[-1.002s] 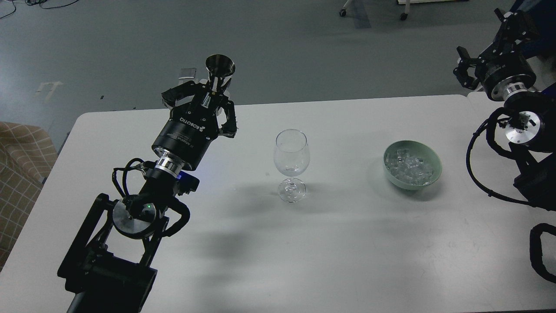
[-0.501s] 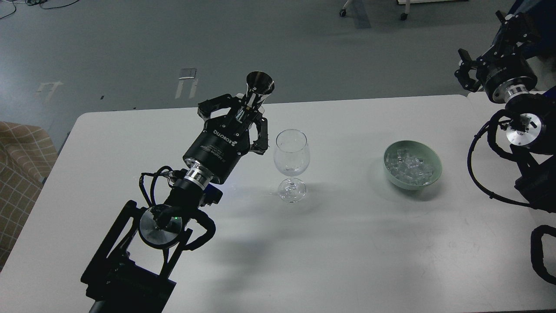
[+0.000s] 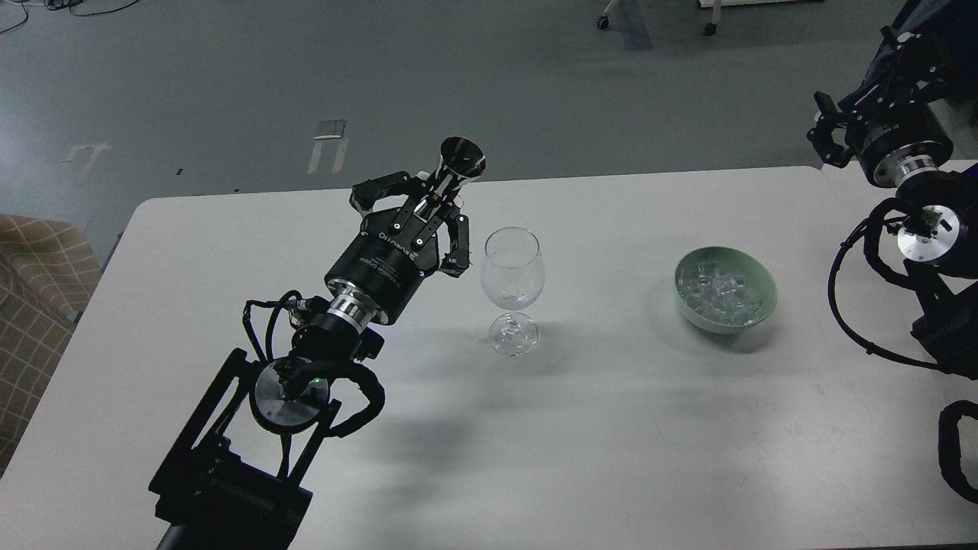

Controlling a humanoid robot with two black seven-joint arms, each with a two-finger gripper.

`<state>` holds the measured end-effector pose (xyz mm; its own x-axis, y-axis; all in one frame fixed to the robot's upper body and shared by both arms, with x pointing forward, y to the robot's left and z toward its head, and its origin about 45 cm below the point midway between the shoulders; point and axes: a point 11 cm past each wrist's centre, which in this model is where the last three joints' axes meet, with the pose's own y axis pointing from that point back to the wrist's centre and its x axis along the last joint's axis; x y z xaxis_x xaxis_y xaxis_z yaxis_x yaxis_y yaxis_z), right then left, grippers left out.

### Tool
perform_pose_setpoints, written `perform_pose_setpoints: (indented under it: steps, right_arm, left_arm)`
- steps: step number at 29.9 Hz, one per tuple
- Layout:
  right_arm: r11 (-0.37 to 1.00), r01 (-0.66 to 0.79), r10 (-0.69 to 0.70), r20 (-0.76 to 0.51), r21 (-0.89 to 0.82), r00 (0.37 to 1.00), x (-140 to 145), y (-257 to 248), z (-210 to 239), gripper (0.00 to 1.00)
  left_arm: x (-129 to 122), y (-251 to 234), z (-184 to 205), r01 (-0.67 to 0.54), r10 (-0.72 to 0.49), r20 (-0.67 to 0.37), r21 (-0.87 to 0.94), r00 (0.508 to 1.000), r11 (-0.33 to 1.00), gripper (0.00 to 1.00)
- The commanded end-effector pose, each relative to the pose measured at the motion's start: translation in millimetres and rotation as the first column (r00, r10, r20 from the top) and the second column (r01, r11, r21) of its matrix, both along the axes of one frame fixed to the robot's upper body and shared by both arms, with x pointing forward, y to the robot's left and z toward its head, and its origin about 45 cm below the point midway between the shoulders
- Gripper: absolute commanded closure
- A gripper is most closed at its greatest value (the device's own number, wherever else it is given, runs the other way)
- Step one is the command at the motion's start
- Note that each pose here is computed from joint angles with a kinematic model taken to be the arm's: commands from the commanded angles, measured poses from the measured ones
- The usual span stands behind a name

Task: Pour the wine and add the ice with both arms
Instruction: 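Tilt the held jigger over the wine glass rim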

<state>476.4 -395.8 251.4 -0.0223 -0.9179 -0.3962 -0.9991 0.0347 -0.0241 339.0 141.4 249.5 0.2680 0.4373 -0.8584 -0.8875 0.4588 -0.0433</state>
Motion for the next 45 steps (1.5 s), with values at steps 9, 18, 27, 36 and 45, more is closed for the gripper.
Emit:
perform_pose_setpoints:
  steps: [9, 18, 27, 36, 45]
  right_arm:
    - [1.0, -0.005, 0.005, 0.011, 0.005, 1.0, 2.1, 2.6, 4.3, 0.0]
    - [1.0, -0.003, 0.003, 0.011, 0.002, 1.0, 1.9, 1.2, 4.9, 0.0]
    - [1.0, -0.003, 0.003, 0.008, 0.002, 1.0, 1.2, 0.8, 3.4, 0.0]
    - [1.0, -0.004, 0.004, 0.006, 0.003, 1.0, 1.3, 2.0, 2.4, 0.0]
    - [1.0, -0.004, 0.004, 0.007, 0.005, 1.0, 1.3, 1.9, 2.4, 0.0]
  left_arm:
    - [2.2, -3.3, 1.2, 0.011, -0.013, 0.022, 0.087, 1.0, 0.996, 1.0]
    - [0.8, -9.7, -4.0, 0.021, -0.033, 0.057, 0.202, 0.998, 0.979, 1.0]
    - [9.1, -0.8, -6.7, 0.001, -0.024, 0.079, 0.283, 0.997, 0.959, 1.0]
    - [10.0, -3.8, -1.3, 0.003, -0.053, 0.127, 0.363, 0.991, 0.932, 1.0]
    - [9.0, -9.6, -1.8, 0.02, -0.088, 0.142, 0.418, 0.986, 0.908, 1.0]
